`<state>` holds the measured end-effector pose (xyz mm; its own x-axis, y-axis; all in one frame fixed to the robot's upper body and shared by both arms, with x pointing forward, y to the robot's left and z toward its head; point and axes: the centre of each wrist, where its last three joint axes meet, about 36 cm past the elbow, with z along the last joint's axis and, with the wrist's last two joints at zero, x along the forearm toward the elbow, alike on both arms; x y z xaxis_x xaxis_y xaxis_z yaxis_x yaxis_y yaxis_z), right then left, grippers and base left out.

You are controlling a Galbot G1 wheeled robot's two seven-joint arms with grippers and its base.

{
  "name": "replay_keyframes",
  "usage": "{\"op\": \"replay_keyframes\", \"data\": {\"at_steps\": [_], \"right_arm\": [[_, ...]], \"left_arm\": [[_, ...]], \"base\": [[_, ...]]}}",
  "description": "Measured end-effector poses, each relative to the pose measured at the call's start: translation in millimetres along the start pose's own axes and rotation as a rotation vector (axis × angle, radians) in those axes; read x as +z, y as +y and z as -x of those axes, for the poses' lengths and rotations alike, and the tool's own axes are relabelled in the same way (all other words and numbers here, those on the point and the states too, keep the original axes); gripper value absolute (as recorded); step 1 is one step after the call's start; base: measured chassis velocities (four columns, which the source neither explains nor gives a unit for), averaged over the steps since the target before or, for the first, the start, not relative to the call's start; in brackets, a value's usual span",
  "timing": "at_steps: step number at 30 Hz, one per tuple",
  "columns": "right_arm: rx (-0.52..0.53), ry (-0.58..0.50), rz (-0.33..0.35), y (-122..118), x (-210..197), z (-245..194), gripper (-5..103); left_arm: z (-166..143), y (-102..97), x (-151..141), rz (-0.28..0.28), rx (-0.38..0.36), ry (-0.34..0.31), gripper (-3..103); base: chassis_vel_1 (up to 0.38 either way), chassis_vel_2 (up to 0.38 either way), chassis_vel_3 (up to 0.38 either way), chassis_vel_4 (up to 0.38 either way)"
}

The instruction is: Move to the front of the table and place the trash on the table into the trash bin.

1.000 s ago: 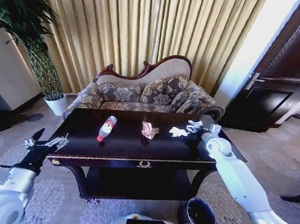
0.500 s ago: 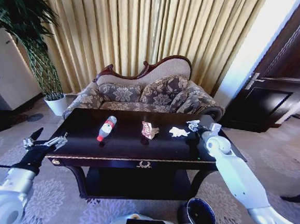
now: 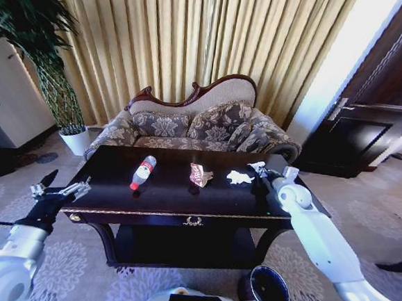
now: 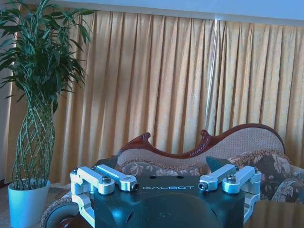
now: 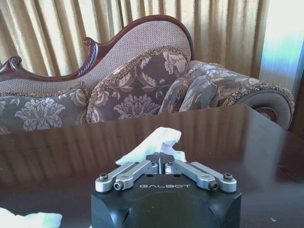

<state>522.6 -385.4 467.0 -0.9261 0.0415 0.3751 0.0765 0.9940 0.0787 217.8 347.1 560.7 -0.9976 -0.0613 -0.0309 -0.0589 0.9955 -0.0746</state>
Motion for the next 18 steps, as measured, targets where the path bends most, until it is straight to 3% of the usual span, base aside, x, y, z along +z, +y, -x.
{"op": "replay_keyframes", "data": {"at_steps": [3,12,18], "right_arm": [[-0.01,-0.014,0.002,1.7,-1.7,-7.0,0],[-0.07,-0.113,0.023,1.2,-17.8,-43.0,0],[-0.102,-0.195,0.029,-2.4,-30.3,-94.1,0]], "left_arm": [[-0.4,0.1,0.2,-0.001,-0.001,0.001,100],[0.4,-0.2,-0.4,-0.004,-0.002,-0.004,100],[1.2,-0.9,-0.3,-0.011,0.002,-0.007,100]], "base": [[0.0,0.0,0.0,0.0],[0.0,0.0,0.0,0.0],[0.0,0.0,0.0,0.0]]}}
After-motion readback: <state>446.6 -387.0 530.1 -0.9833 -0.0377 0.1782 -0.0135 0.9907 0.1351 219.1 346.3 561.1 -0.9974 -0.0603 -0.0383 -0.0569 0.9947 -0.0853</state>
